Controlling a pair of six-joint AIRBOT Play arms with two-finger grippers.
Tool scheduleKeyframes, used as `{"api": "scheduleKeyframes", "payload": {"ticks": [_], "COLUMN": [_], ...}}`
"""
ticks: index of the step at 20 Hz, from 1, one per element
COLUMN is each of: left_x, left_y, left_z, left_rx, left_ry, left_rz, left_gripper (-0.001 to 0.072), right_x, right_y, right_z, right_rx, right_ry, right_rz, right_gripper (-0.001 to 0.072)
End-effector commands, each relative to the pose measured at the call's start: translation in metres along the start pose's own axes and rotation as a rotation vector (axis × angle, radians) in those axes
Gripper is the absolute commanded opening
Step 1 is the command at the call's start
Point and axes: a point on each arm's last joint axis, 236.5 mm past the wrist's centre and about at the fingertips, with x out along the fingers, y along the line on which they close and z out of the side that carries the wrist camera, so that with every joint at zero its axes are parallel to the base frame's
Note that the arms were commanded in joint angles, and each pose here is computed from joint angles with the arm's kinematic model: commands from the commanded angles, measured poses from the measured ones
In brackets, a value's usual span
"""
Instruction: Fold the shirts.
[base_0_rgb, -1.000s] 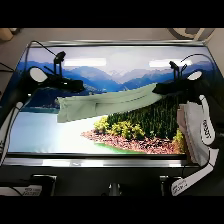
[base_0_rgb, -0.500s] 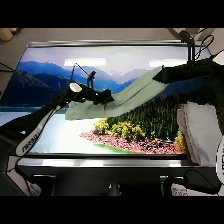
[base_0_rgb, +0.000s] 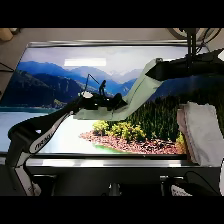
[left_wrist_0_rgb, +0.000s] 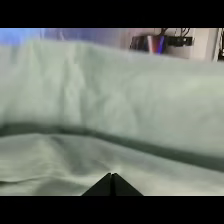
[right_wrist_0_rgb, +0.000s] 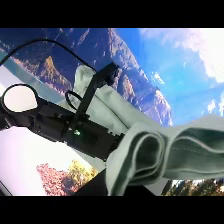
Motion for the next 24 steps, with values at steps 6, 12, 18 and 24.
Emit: {"api": "scheduleKeyframes", "payload": {"ticks": [6, 12, 18, 24], "left_x": [-0.258, -0.424, -0.439, -0.434], "left_y": [0.02, -0.045, -0.085, -0.082], "left_z": [0.098, 0.094, 0.075, 0.068], "left_rx": [0.244, 0.323, 0.411, 0.454], "left_ry": [-0.223, -0.516, -0.568, -0.521], "left_rz": [0.365, 0.421, 0.418, 0.434], "left_gripper": [0.0026, 0.0027, 0.0026, 0.0027], "right_x": [0.139, 0.298, 0.335, 0.236], "right_y": [0.046, 0.12, 0.136, 0.038], "right_z": [0.003, -0.067, -0.096, -0.1], "right_rx": [0.031, 0.224, 0.296, 0.121], "right_ry": [-0.025, 0.034, 0.043, 0.264], "right_rz": [0.185, 0.346, 0.431, 0.29], "right_gripper": [0.0023, 0.0023, 0.0701, 0.0694]}}
